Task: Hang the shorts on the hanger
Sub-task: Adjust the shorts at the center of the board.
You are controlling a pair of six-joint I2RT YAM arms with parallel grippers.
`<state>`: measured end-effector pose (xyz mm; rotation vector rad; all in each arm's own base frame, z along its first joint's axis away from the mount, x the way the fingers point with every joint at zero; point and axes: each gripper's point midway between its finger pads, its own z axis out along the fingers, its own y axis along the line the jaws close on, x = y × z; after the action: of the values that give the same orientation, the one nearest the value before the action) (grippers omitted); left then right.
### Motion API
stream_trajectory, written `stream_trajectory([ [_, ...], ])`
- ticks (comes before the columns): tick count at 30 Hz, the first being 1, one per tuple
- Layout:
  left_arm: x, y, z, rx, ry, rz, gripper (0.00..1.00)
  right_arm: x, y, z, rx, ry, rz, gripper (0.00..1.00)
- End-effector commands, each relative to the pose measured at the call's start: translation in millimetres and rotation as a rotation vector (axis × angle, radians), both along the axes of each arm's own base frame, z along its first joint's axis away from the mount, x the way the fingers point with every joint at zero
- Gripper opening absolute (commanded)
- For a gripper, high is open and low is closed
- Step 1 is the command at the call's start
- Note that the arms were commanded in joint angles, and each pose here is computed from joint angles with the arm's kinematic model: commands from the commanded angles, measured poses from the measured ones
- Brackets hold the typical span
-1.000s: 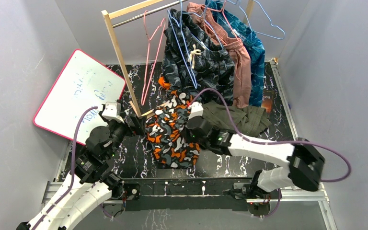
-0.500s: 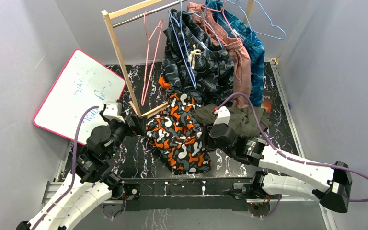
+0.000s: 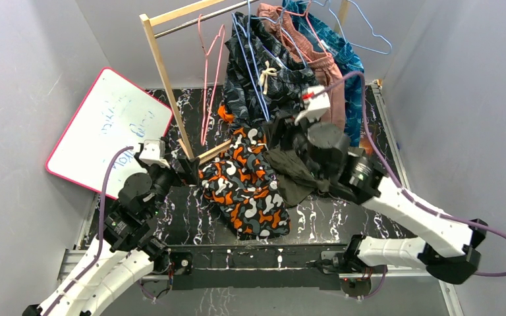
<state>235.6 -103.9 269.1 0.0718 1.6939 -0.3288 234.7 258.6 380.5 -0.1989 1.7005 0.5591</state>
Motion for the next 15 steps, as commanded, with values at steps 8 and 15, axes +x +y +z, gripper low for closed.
stream_trajectory([
  [8,-0.5,10.6,5.1,-0.014,-0.019,0.053,0.98,123.3,2.1,33.4,0.072,-0.082,-0.015,0.73],
  [15,-0.9,7.6,5.1,-0.028,-0.017,0.041,0.98,123.4,9.8,40.6,0.142,-0.145,0.062,0.75],
])
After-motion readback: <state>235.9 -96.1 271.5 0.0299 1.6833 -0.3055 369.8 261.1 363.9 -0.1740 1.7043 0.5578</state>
